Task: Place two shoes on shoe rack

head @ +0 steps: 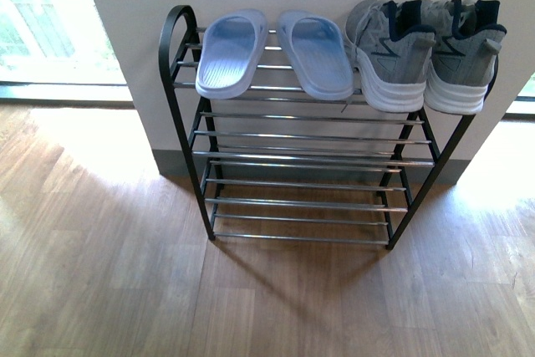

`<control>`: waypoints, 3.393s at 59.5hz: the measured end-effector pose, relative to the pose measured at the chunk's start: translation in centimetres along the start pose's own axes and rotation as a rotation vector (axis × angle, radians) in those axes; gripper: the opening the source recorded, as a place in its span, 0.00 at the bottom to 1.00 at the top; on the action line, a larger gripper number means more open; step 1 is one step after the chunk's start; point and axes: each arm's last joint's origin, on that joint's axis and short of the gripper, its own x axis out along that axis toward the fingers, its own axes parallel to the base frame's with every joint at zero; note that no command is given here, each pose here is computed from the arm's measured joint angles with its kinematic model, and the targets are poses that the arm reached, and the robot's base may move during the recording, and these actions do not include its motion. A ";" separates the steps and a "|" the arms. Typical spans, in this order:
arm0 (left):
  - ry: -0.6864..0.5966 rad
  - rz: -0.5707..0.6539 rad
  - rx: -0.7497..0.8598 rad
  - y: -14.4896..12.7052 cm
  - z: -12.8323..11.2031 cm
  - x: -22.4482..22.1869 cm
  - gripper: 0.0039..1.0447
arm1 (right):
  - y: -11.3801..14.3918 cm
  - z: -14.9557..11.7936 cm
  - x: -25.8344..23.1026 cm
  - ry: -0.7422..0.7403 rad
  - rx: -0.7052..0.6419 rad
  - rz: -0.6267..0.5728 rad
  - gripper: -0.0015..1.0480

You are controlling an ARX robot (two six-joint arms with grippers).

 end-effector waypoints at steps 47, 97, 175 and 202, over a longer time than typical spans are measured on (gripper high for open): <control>0.000 0.000 0.003 0.0 0.0 0.0 0.91 | 0.0 0.0 0.0 0.000 0.000 0.001 0.91; 0.000 0.001 0.003 0.0 0.0 0.0 0.91 | 0.0 0.0 0.0 0.001 0.000 0.002 0.91; -0.001 0.000 0.003 0.0 0.0 0.0 0.91 | 0.0 0.0 0.0 -0.001 0.000 0.001 0.91; -0.001 0.000 0.003 0.0 0.0 0.0 0.91 | 0.0 0.0 0.0 -0.001 0.000 0.001 0.91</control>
